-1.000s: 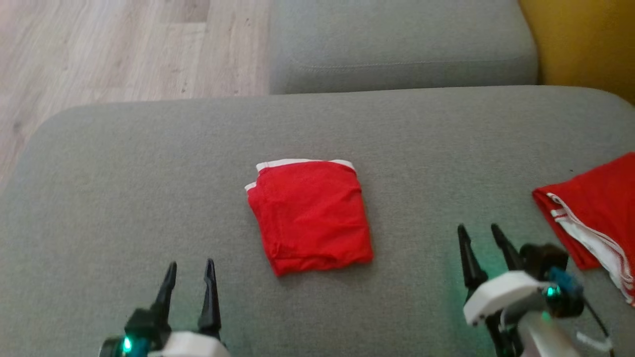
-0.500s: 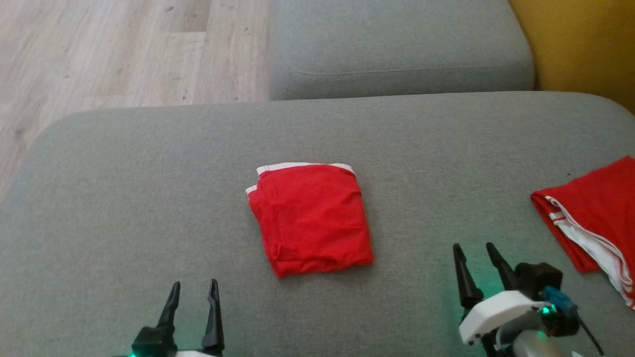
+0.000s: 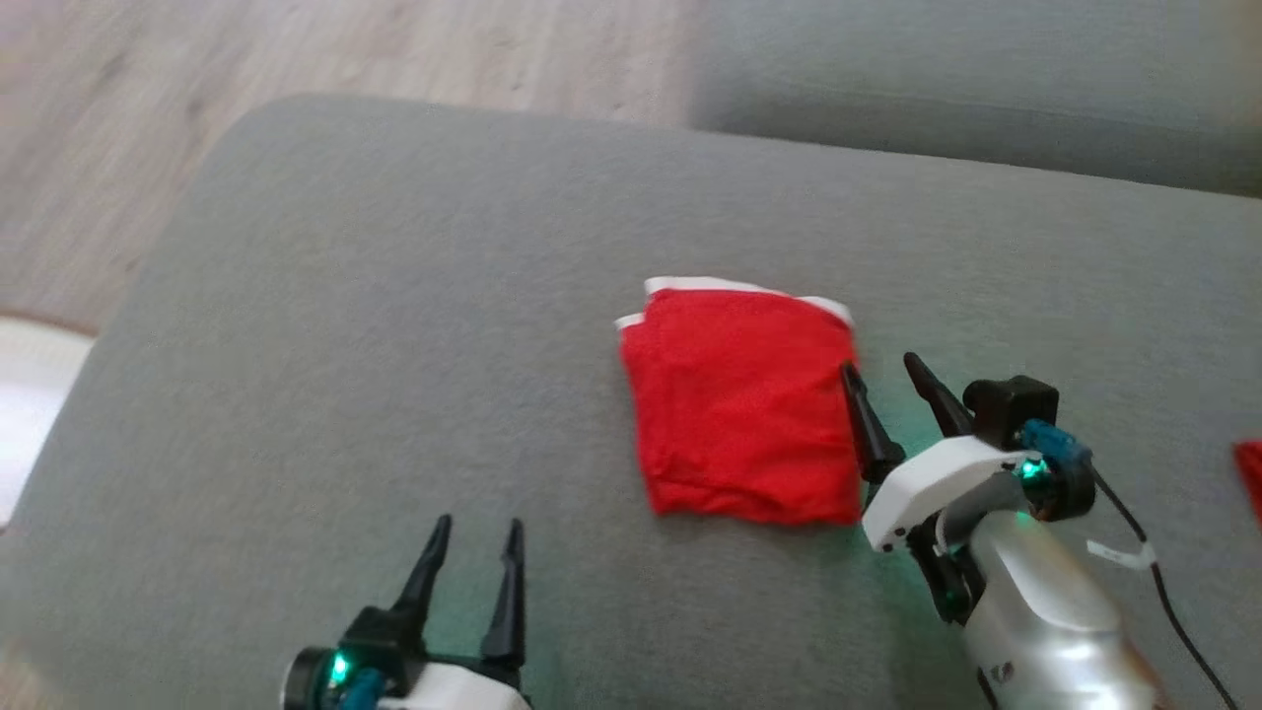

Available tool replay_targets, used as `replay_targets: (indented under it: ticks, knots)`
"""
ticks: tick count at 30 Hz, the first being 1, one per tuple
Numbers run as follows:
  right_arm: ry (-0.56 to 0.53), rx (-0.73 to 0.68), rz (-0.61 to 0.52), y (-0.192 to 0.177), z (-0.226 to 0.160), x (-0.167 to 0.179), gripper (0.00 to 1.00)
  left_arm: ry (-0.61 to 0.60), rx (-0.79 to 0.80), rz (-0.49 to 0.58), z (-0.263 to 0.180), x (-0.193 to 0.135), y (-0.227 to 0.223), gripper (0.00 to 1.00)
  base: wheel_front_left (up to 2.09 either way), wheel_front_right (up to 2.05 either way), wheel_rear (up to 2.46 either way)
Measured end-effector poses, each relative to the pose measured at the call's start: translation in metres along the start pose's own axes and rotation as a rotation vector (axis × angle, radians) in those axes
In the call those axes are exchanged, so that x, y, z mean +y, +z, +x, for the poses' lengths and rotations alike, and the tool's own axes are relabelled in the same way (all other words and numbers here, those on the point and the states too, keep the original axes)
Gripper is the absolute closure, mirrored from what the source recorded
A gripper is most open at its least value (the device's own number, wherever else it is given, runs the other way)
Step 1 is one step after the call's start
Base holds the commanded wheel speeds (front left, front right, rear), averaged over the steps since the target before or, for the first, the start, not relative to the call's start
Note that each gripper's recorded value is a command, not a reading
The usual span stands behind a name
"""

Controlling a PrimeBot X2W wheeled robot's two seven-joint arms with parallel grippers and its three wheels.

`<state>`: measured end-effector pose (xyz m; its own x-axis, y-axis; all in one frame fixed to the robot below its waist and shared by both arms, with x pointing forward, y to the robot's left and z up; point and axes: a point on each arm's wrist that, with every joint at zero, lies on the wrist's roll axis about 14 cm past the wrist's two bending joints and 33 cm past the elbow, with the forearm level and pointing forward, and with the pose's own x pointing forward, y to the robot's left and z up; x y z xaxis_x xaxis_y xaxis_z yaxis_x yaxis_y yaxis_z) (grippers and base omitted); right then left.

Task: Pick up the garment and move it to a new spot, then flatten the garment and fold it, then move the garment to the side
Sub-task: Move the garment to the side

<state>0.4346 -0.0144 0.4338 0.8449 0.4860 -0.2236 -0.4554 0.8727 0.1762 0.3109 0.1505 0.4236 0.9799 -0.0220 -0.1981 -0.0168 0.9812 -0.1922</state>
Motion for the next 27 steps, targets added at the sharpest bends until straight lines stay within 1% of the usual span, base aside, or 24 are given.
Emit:
replay_targets:
  ticks: [2, 6, 7, 8, 9, 12, 14, 18, 21, 22, 27]
  knots:
    - [0.02, 0.058, -0.005, -0.015, 0.009, 0.006, 0.0, 0.014, 0.006, -0.001, -0.003, 0.003, -0.002, 0.0, 0.0, 0.0, 0.0]
    - [0.038, 0.245, -0.015, -0.064, 0.013, 0.01, 0.0, 0.06, 0.035, -0.021, -0.011, 0.013, -0.011, 0.0, 0.0, 0.0, 0.0]
    - [0.039, 0.258, -0.006, -0.069, 0.015, 0.011, 0.44, 0.068, 0.043, -0.021, -0.012, 0.015, -0.013, 0.0, 0.0, 0.0, 0.0]
    - [0.043, 0.257, -0.004, -0.069, 0.019, 0.012, 0.92, 0.073, 0.049, -0.021, -0.012, 0.017, -0.015, 0.0, 0.0, 0.0, 0.0]
    - [0.045, 0.253, -0.002, -0.068, 0.023, 0.012, 1.0, 0.073, 0.055, -0.019, -0.012, 0.016, -0.016, 0.0, 0.0, 0.0, 0.0]
    - [0.042, 0.22, 0.009, -0.059, 0.031, 0.011, 1.0, 0.058, 0.055, -0.013, -0.005, 0.013, -0.015, 0.0, 0.0, 0.0, 0.0]
    - [0.021, 0.209, 0.019, -0.057, 0.027, 0.004, 1.0, 0.037, 0.052, -0.007, 0.0, 0.009, -0.013, 0.0, 0.0, 0.0, 0.0]
    - [-0.051, 0.173, 0.041, -0.049, 0.011, -0.021, 1.0, -0.032, 0.054, 0.0, 0.012, -0.01, -0.012, 0.0, 0.0, 0.0, 0.0]
    - [-0.125, 0.136, 0.052, -0.042, -0.01, -0.046, 1.0, -0.115, 0.049, 0.009, 0.025, -0.033, -0.009, 0.0, 0.0, 0.0, 0.0]
    - [-0.125, 0.136, 0.052, -0.042, -0.01, -0.046, 1.0, -0.115, 0.049, 0.009, 0.025, -0.033, -0.009, 0.0, 0.0, 0.0, 0.0]
    - [-0.282, 0.132, 0.088, -0.054, -0.066, -0.089, 1.0, -0.311, 0.038, 0.016, 0.044, -0.093, -0.002, 0.0, 0.0, 0.0, 0.0]
